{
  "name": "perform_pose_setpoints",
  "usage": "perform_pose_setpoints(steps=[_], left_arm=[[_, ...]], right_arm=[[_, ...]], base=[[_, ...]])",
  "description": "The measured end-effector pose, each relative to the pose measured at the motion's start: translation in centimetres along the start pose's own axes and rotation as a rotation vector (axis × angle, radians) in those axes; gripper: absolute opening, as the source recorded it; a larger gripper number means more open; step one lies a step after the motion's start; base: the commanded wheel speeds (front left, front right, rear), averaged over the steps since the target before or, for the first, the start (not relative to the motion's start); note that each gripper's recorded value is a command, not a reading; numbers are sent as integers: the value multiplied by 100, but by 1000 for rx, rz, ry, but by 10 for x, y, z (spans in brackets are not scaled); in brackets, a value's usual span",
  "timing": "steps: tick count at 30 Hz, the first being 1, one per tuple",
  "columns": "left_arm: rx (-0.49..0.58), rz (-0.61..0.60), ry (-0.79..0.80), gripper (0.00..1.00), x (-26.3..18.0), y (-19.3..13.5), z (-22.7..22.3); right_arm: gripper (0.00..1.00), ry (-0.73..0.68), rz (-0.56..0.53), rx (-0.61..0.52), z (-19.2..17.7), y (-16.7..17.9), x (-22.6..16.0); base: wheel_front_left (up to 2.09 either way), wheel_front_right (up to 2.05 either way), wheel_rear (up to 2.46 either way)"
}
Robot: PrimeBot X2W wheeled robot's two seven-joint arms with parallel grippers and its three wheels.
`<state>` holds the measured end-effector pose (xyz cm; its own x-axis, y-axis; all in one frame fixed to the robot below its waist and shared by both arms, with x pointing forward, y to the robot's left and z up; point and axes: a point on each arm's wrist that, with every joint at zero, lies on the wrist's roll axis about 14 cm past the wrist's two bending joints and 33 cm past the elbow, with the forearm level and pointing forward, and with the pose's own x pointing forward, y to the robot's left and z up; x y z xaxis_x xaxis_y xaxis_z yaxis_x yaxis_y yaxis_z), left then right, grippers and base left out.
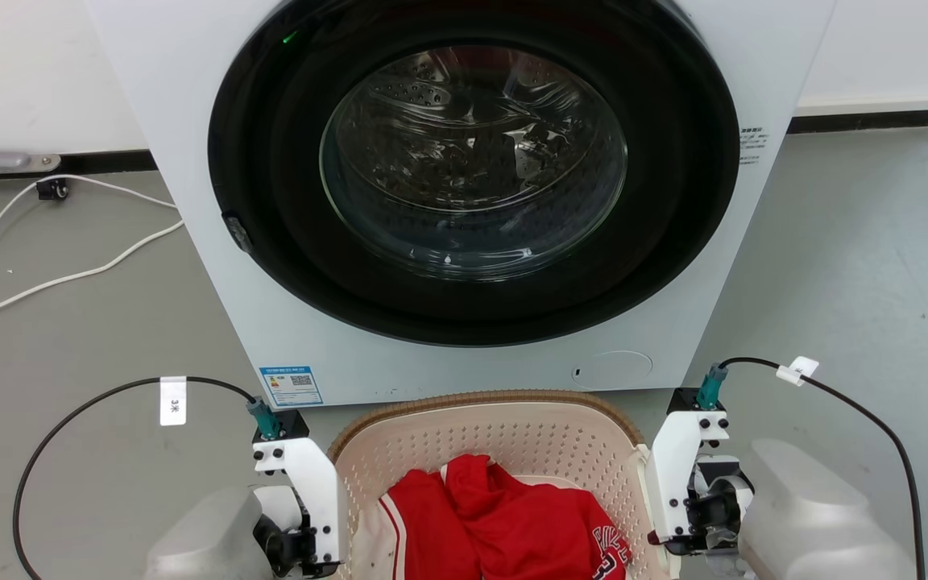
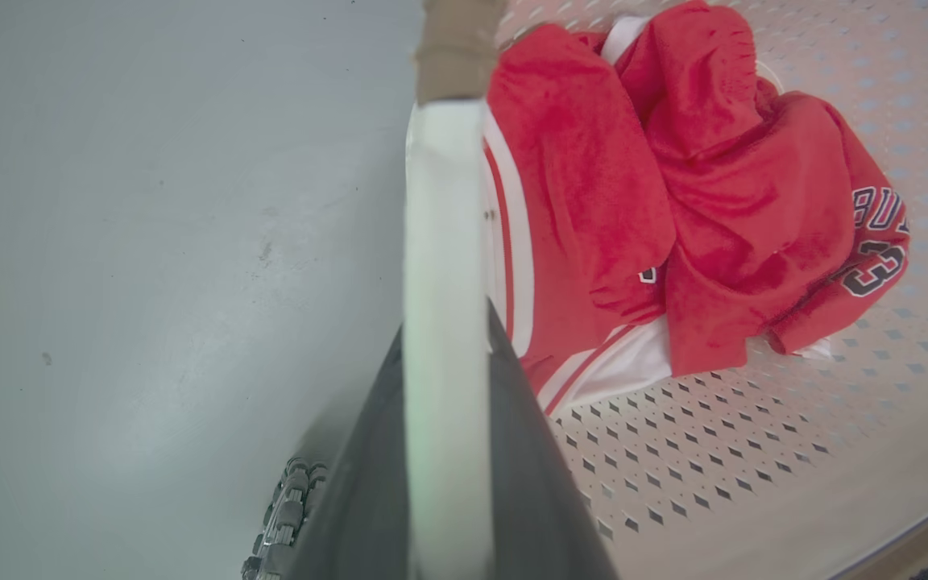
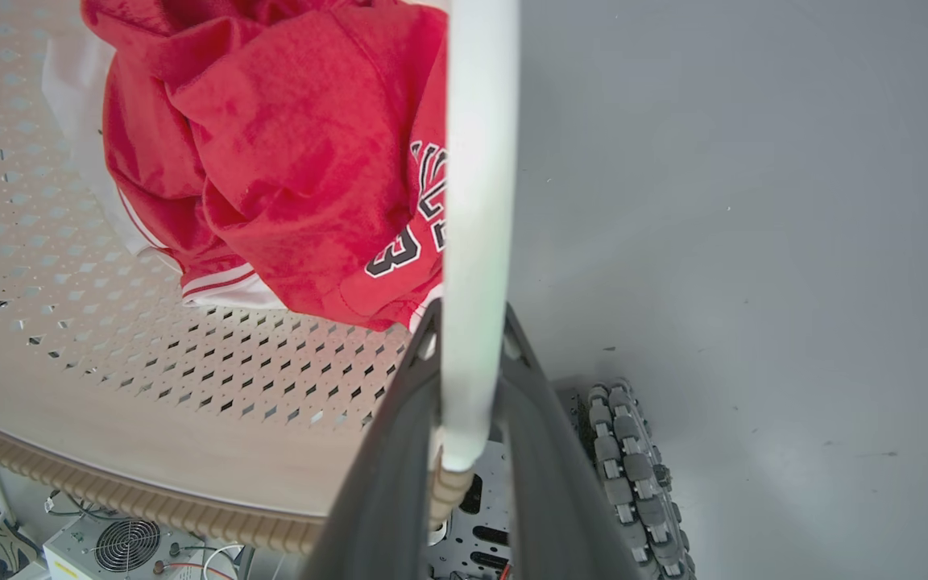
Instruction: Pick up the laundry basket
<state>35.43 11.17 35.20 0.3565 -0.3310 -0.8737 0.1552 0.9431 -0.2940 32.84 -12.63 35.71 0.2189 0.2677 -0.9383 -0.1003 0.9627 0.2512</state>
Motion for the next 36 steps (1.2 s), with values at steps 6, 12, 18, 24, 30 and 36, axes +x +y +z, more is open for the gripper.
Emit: perform_pose_setpoints(steps=[6,12,18,24,30,36], left_arm=[[-2,-1,3,0,1,0,-1],[-5,-1,3,0,0,0,-2],[-3,1,-1,0,0,0,-1],[-3,1,0,0,1,0,-2],[-5,1,-2,0,1,0,-2],[-6,1,-1,0,1,0,-3]], right_arm=[[0,1,0,0,-1,0,0],[0,1,-1,-1,-1,0,0],[0,1,1,0,-1,0,0],[0,3,3,2,-2,0,0],[0,4,4,3,-2,1,0],[0,4,6,3,-2,1,0]], base=[[0,0,0],[0,0,0],[0,0,0],[0,0,0],[0,0,0],[0,0,0]])
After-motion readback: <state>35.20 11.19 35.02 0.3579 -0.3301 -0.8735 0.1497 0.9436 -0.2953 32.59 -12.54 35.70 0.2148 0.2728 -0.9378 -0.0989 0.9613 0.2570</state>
